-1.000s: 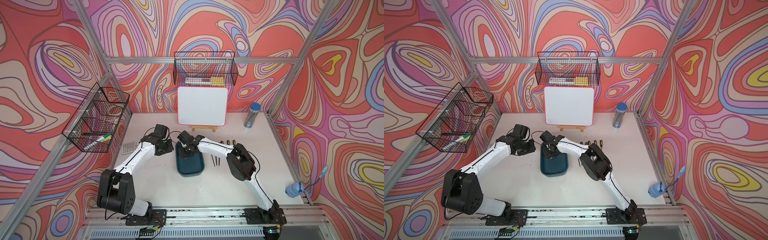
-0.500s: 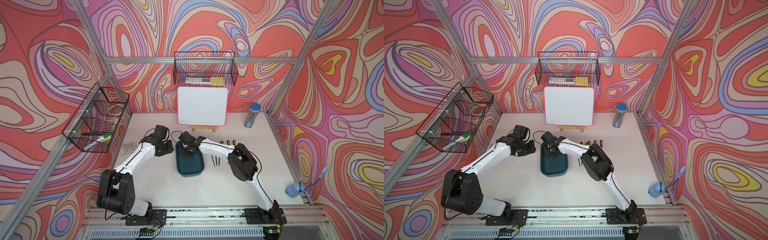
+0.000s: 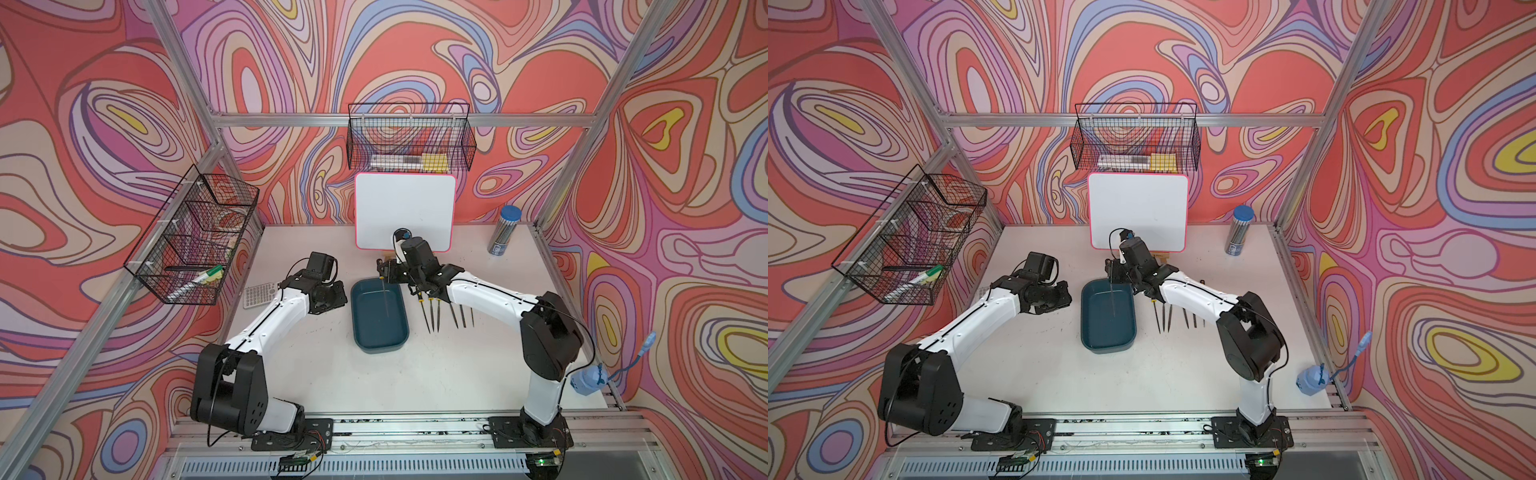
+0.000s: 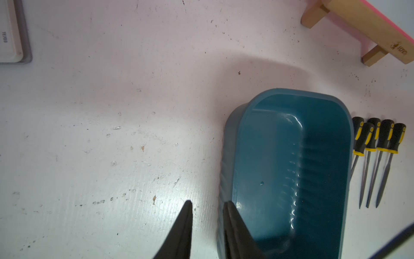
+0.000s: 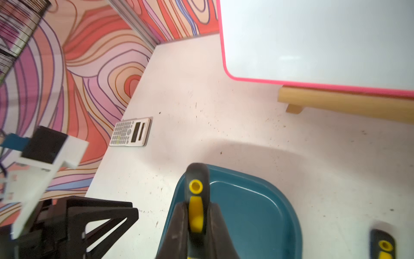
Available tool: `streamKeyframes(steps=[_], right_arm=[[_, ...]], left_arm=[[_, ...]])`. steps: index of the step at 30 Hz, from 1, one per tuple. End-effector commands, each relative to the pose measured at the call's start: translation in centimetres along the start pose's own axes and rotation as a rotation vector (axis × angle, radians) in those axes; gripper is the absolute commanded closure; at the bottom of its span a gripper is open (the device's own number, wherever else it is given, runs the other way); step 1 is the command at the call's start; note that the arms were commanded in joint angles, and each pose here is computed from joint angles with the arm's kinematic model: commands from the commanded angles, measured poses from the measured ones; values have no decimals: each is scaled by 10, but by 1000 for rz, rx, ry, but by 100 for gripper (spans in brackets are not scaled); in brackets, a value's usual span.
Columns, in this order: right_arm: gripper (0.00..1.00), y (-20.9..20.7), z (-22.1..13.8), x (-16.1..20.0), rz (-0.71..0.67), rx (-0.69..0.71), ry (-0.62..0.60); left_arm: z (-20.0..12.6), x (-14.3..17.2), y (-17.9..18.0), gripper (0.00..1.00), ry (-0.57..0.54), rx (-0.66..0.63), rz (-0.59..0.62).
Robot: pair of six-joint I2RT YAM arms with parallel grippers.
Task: Take the file tool out of the storage box
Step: Place the file tool at the center of the board.
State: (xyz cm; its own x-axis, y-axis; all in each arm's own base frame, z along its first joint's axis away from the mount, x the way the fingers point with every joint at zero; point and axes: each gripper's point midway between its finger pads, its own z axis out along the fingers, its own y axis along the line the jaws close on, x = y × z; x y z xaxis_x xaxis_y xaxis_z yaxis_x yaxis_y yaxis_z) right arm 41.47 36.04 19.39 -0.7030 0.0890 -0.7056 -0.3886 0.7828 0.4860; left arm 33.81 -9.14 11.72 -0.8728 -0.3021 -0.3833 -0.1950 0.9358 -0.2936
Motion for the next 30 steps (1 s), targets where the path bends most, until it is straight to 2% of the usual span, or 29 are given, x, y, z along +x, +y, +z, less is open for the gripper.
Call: streamKeyframes(steps=[1,4,9,23,30], right_arm=[[92,-35,-16,-9,-10,106,-38],[92,-66,-25,0,-13,228,5],[92,-97,-17,34,-24,330,116],[92,-133,23,80,-12,409,230],[88,-141,29,89,-8,432,251]], left_arm=[[4,1,1,71,6,8,0],[5,0,-2,71,11,17,2],[6,-4,-6,71,15,27,3],[5,-2,-3,70,17,11,19],[5,2,1,70,20,0,22]])
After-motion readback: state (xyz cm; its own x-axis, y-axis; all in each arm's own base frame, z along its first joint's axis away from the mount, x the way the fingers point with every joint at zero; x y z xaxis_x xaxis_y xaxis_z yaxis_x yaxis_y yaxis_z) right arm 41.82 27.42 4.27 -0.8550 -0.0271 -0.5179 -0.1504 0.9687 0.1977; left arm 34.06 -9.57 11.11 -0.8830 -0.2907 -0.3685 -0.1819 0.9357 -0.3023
